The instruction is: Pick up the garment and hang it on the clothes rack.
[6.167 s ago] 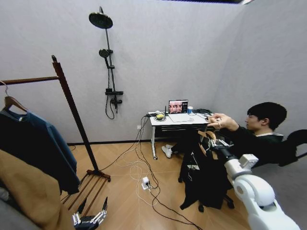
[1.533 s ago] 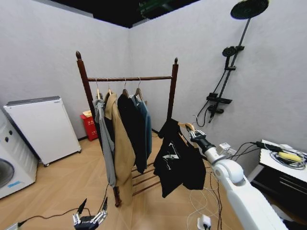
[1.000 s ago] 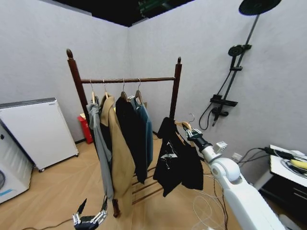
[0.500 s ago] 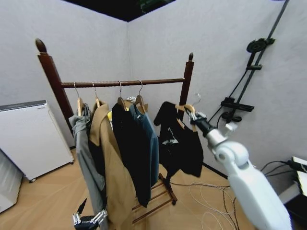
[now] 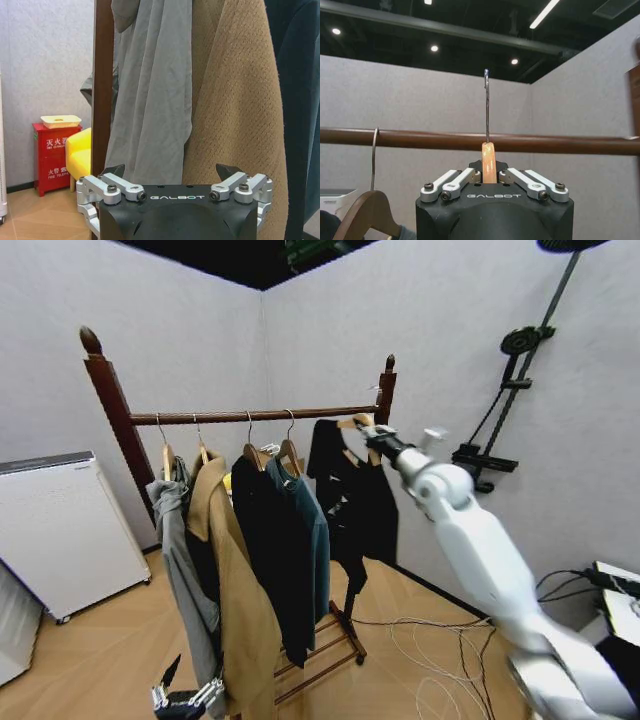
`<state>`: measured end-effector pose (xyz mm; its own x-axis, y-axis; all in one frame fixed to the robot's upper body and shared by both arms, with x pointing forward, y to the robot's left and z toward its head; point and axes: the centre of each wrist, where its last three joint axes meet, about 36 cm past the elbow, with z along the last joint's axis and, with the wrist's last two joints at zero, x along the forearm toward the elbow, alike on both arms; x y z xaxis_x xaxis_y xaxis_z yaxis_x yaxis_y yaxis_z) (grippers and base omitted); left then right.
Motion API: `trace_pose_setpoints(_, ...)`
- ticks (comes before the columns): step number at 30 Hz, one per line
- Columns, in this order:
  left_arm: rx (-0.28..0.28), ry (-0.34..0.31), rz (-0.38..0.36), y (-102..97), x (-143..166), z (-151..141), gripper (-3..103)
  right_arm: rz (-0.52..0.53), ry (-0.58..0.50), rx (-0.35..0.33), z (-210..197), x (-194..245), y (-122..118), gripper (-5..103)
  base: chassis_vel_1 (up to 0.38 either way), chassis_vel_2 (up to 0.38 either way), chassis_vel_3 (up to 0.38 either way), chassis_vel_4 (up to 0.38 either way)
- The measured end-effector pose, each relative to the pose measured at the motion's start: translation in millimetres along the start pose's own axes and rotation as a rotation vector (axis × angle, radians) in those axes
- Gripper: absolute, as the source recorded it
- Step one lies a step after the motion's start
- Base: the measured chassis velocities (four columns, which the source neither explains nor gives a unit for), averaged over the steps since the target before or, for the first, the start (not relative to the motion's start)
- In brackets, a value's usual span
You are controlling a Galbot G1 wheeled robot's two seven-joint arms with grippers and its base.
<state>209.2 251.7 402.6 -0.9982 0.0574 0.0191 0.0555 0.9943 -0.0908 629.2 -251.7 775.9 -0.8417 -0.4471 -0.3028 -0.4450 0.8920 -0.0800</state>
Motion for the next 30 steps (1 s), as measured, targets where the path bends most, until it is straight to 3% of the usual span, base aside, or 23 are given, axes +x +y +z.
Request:
trace_pose_setpoints(7,0.000,0.000,0.000,0.0,0,0,100,-0.051,0.029,0.011,15,-70,37,10,0.000,0.000,0.000,0.000)
trace_pose_setpoints(14,0.000,0.000,0.000,0.0,0,0,100,-0.032,0.060,0.012,34,-78,39,10,0.000,0.000,0.000,0.000)
trace_pose_setpoints(22,0.000,0.000,0.000,0.0,0,0,100,-0.004,0.080,-0.007,57,-53,23,7,0.000,0.000,0.000,0.000)
trace_pose_setpoints(30,0.000,0.000,0.000,0.0,0,0,100,0.011,0.020,-0.040,53,-25,-1,30,0.000,0.000,0.000,0.000)
